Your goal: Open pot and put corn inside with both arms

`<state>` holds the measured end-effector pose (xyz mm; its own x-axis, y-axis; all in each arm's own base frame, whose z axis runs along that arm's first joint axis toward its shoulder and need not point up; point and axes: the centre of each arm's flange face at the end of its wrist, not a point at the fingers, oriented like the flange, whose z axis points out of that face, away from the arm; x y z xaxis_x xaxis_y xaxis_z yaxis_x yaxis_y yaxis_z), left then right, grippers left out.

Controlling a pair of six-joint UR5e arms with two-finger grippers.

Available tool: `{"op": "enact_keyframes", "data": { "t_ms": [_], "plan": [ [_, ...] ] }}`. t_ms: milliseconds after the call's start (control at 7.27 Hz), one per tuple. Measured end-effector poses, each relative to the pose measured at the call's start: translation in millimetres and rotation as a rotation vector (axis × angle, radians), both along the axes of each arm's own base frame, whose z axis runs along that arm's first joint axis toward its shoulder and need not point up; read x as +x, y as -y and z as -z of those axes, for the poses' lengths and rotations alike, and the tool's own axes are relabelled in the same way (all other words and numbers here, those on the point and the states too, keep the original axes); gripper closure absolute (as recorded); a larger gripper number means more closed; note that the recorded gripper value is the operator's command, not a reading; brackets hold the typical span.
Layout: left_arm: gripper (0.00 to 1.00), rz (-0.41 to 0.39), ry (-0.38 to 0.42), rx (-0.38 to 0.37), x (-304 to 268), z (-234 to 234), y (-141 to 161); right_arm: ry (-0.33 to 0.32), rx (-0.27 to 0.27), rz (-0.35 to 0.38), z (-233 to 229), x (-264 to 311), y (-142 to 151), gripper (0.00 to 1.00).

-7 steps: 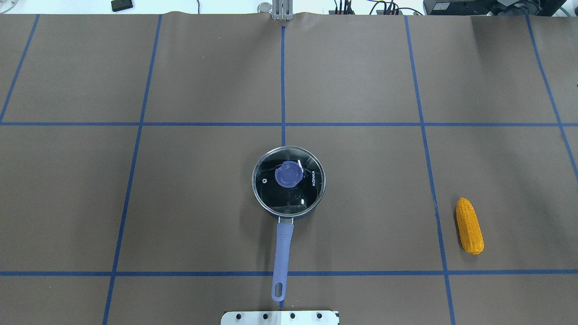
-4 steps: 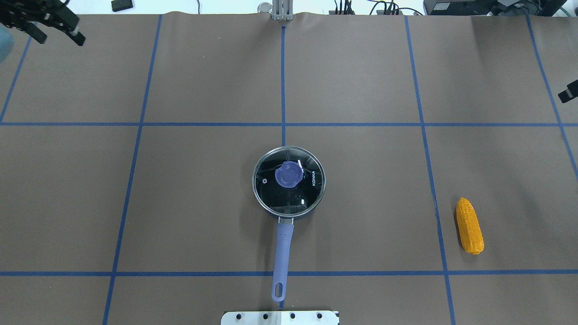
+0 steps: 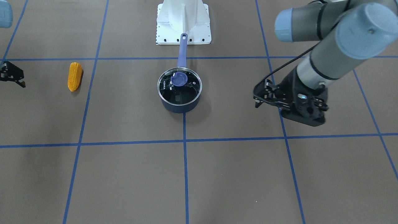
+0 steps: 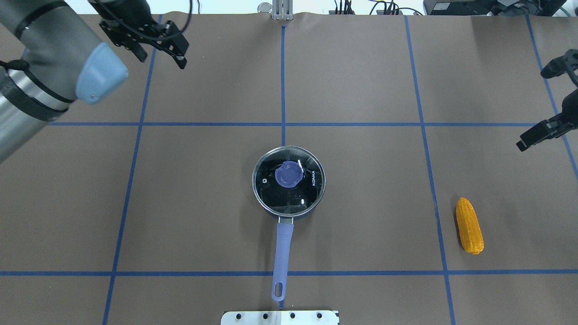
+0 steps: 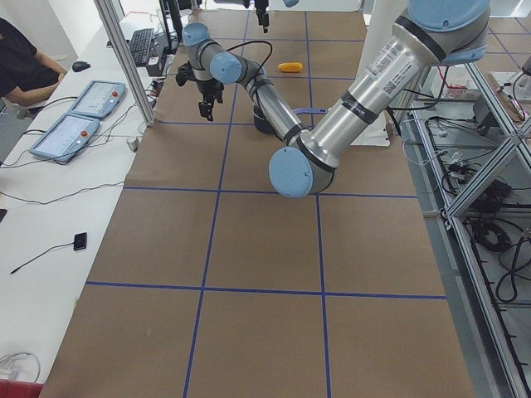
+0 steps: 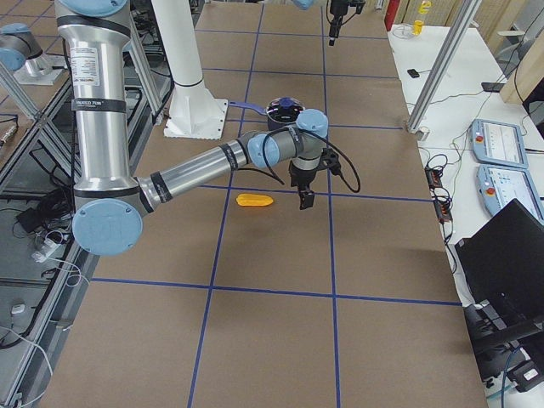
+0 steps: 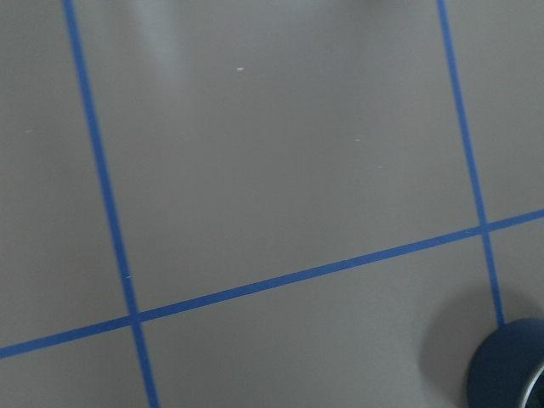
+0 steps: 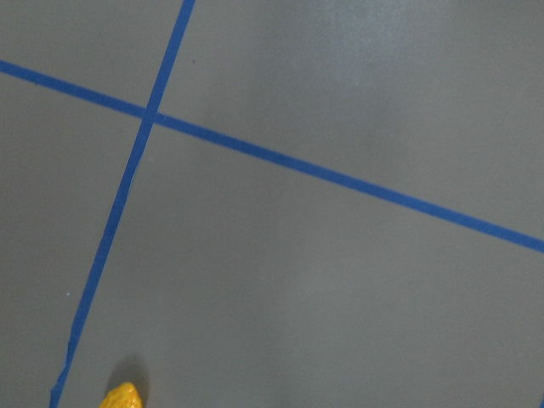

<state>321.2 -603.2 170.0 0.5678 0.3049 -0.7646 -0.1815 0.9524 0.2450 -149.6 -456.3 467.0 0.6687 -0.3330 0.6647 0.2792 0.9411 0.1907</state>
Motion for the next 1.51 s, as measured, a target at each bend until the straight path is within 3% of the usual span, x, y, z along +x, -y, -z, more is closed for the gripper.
{"op": "enact_keyframes", "data": {
  "t_ms": [275, 688, 1101, 1514],
  "plan": [
    [0.02, -0.016, 0.007, 0.035, 59.4, 43.2, -32.8, -0.019, -0.106, -0.017, 11.8, -49.3, -41.2, 0.01],
    [0.01, -0.054, 0.022, 0.103, 113.5, 67.9, -72.6, -0.033, -0.164, -0.044, 23.0, -86.1, -68.7, 0.01],
    [0.01, -0.134, 0.023, 0.169, 166.8, 83.6, -121.6, -0.047, -0.159, -0.072, 10.9, -113.6, -92.3, 0.01],
    [0.01, -0.175, 0.016, 0.193, 180.5, 87.3, -137.9, -0.042, -0.144, -0.070, -21.6, -128.7, -102.6, 0.02]
  ]
}}
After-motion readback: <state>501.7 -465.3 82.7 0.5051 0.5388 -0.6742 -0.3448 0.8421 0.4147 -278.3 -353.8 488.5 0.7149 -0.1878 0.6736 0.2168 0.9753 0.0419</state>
